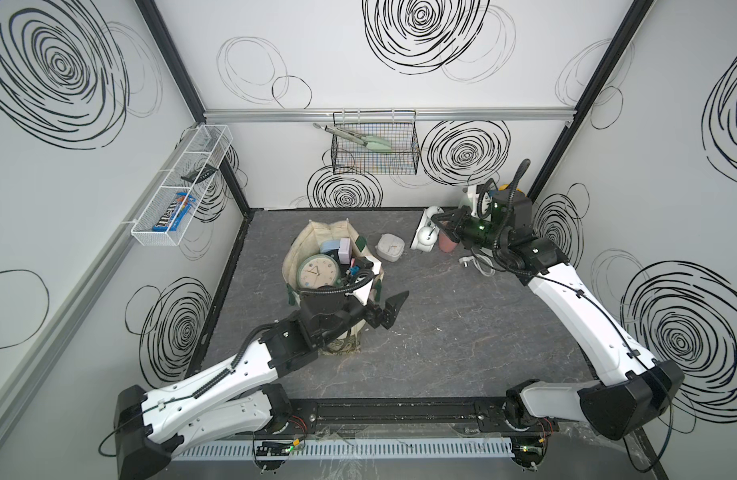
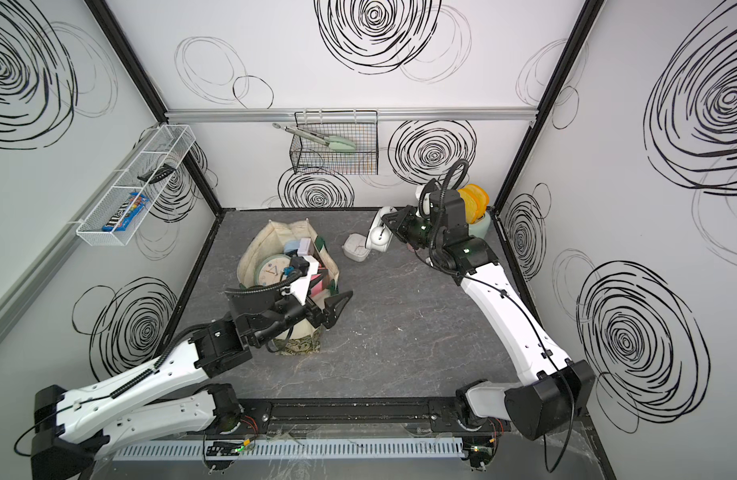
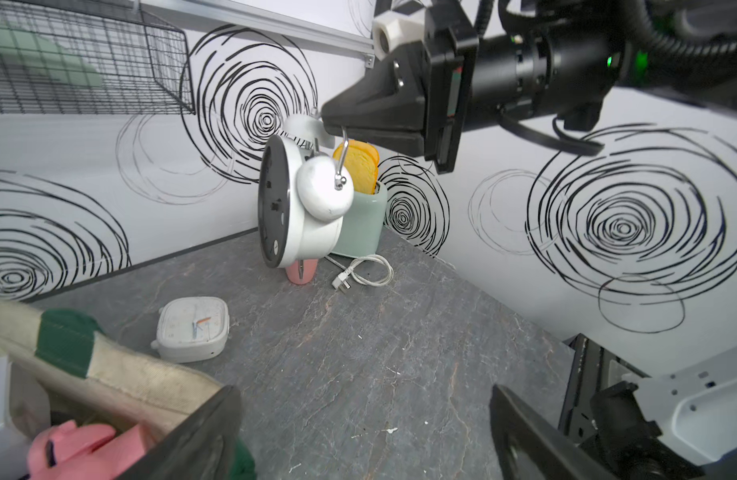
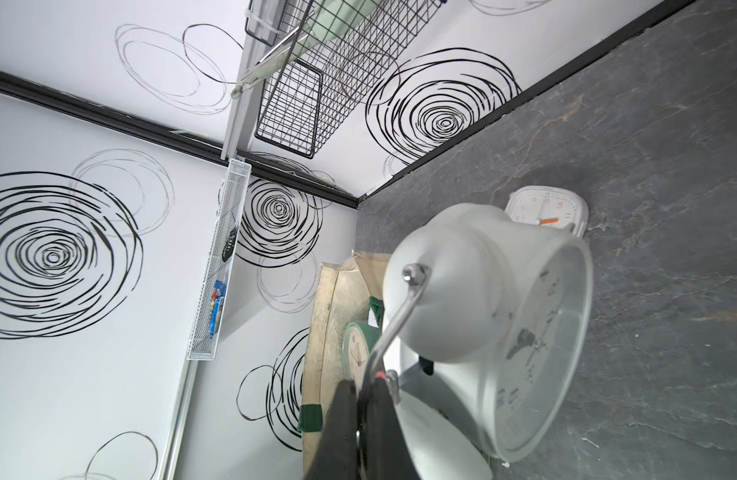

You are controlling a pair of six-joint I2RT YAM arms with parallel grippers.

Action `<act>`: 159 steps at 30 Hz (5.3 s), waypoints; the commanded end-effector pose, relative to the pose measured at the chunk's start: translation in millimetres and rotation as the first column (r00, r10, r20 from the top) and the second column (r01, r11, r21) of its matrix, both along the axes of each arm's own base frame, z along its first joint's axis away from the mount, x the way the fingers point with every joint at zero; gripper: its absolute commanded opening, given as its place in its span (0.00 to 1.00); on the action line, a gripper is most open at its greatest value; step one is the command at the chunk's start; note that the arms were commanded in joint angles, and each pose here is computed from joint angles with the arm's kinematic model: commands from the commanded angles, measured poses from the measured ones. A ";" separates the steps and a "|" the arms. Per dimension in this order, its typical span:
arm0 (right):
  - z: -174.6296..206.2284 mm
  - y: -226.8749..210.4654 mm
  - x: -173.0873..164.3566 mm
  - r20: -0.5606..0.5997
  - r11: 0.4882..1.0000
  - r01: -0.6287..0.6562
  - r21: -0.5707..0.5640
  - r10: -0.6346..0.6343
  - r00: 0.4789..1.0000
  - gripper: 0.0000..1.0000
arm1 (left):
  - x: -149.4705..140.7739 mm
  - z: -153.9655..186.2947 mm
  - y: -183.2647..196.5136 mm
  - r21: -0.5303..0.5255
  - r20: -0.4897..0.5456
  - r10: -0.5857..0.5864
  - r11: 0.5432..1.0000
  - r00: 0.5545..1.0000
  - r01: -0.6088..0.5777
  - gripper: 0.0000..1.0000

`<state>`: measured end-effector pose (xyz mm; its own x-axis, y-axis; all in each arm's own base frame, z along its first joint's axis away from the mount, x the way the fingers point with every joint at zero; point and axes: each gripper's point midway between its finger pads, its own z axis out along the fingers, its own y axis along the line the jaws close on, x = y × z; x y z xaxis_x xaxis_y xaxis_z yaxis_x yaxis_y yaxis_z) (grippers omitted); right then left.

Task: Put the alarm clock into the canvas bag
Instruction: Pick up the alarm from the center of the board, then place the alarm at the canvas bag.

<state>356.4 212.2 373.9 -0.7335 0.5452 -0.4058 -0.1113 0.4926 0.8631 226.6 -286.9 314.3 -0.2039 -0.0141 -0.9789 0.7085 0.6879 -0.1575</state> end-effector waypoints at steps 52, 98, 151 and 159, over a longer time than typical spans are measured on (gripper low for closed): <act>63.4 4.0 -72.8 0.124 0.967 -0.188 0.171 0.168 0.978 0.00 | 84.1 27.5 -89.5 0.027 0.299 0.248 0.963 0.921 -0.268 0.40; -123.4 141.7 -17.1 0.166 0.730 -0.410 -0.548 0.575 0.801 0.72 | 166.3 11.1 180.2 0.506 -0.045 0.496 0.760 0.867 -0.408 0.21; -131.3 157.1 -30.7 0.142 0.692 -0.478 -0.542 0.636 0.759 0.00 | 162.9 8.6 198.1 0.633 0.103 0.531 0.618 0.841 -0.467 0.96; -129.3 151.2 -30.8 0.148 0.705 -0.463 -0.537 0.619 0.771 0.00 | 102.2 38.2 266.0 0.214 -0.165 0.796 0.605 0.582 -0.767 0.96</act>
